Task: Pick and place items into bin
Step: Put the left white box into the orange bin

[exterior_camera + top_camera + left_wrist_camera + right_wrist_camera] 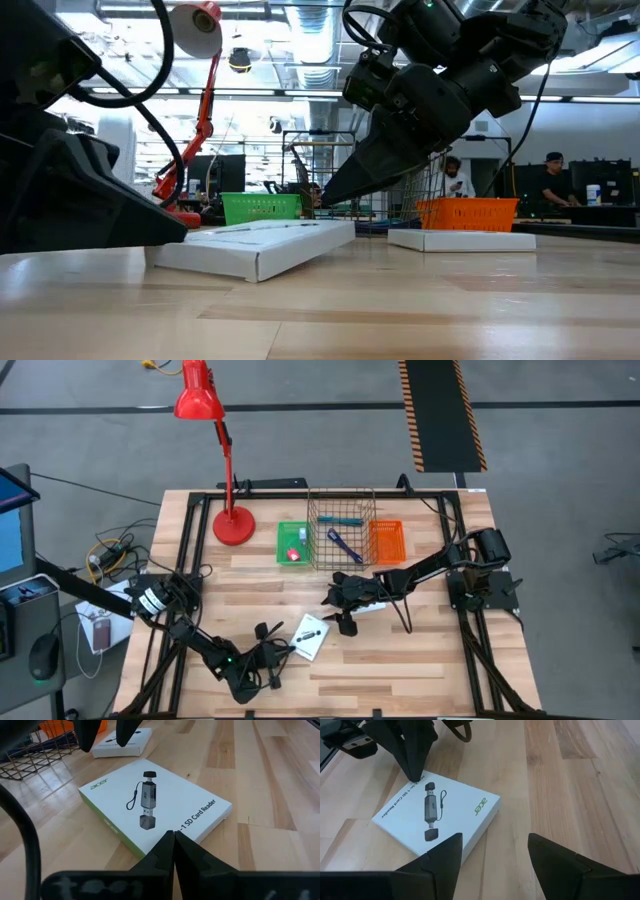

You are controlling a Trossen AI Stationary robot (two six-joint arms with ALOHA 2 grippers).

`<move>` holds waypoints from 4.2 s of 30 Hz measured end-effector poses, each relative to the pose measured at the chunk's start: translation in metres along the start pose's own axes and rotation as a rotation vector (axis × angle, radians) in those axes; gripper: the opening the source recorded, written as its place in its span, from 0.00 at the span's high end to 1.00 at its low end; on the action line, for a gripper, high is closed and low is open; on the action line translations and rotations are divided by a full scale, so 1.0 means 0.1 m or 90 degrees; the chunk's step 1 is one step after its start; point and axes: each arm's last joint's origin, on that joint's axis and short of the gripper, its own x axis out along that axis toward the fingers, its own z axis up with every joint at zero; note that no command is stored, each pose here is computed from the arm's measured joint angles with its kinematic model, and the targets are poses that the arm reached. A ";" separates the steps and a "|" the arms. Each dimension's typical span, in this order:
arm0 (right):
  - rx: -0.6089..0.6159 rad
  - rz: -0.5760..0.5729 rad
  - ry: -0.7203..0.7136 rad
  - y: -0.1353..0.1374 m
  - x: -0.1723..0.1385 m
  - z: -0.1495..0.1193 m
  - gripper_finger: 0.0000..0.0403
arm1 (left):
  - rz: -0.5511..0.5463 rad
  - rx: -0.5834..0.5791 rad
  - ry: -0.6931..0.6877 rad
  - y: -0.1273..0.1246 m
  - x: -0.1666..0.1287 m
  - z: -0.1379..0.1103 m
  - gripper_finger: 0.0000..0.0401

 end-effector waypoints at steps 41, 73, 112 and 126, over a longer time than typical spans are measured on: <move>0.363 0.163 0.111 -0.05 0.10 -0.13 0.38 | 0.064 -0.005 -0.083 -0.08 0.08 -0.18 1.00; 0.382 0.182 0.210 -0.04 0.28 -0.01 0.38 | 0.061 0.001 -0.084 -0.08 0.08 -0.18 1.00; 0.356 0.228 0.186 0.10 0.30 0.17 0.80 | 0.052 0.005 -0.082 -0.10 0.05 -0.19 1.00; 0.350 0.285 0.203 0.10 0.29 0.18 0.91 | -0.013 0.004 -0.089 -0.22 -0.21 -0.22 1.00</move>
